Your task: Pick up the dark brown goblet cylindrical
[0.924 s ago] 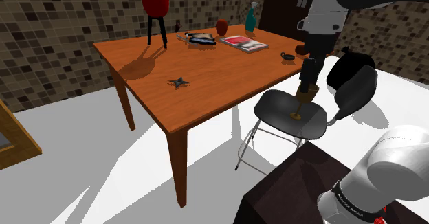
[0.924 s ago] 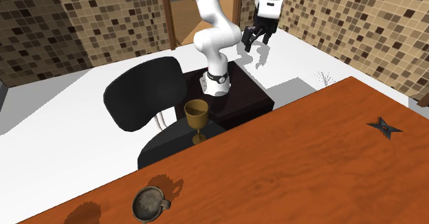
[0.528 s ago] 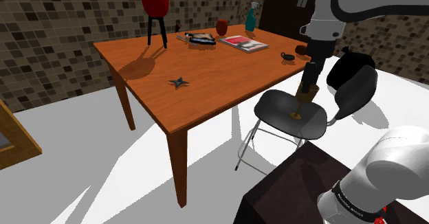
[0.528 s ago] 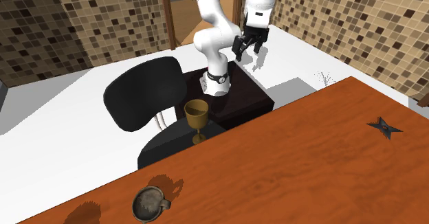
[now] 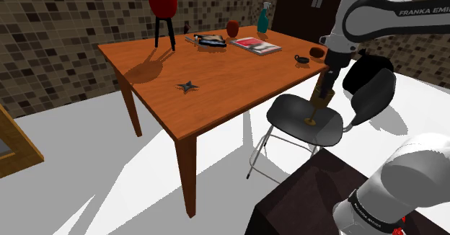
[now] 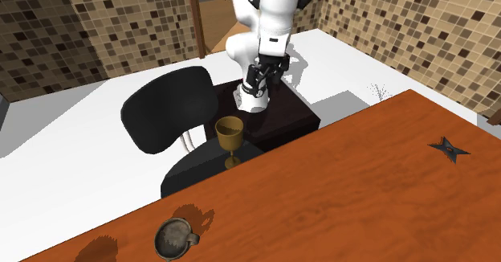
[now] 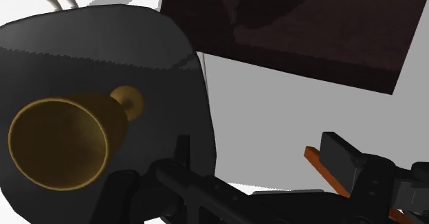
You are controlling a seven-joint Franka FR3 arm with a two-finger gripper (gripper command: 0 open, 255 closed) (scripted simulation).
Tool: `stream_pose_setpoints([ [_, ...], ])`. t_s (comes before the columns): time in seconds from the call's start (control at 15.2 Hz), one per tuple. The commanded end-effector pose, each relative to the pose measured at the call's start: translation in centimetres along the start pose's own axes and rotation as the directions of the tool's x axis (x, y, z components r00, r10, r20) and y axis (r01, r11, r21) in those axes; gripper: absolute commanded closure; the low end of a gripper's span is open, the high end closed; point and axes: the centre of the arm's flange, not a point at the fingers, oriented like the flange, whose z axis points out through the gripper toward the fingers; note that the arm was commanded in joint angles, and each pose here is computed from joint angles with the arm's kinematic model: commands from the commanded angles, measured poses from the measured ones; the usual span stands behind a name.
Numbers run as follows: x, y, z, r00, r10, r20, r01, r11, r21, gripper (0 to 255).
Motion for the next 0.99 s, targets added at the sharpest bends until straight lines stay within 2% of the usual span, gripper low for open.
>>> stream_pose_setpoints([
  [0.0,0.1,2.1,1.1,1.000,-0.008,-0.015,0.008,1.000,-0.014,0],
  [0.53,0.7,11.1,5.0,0.997,-0.037,-0.070,0.033,0.997,-0.065,0],
  [0.92,1.0,11.3,7.7,0.997,-0.038,-0.071,0.033,0.997,-0.066,0],
])
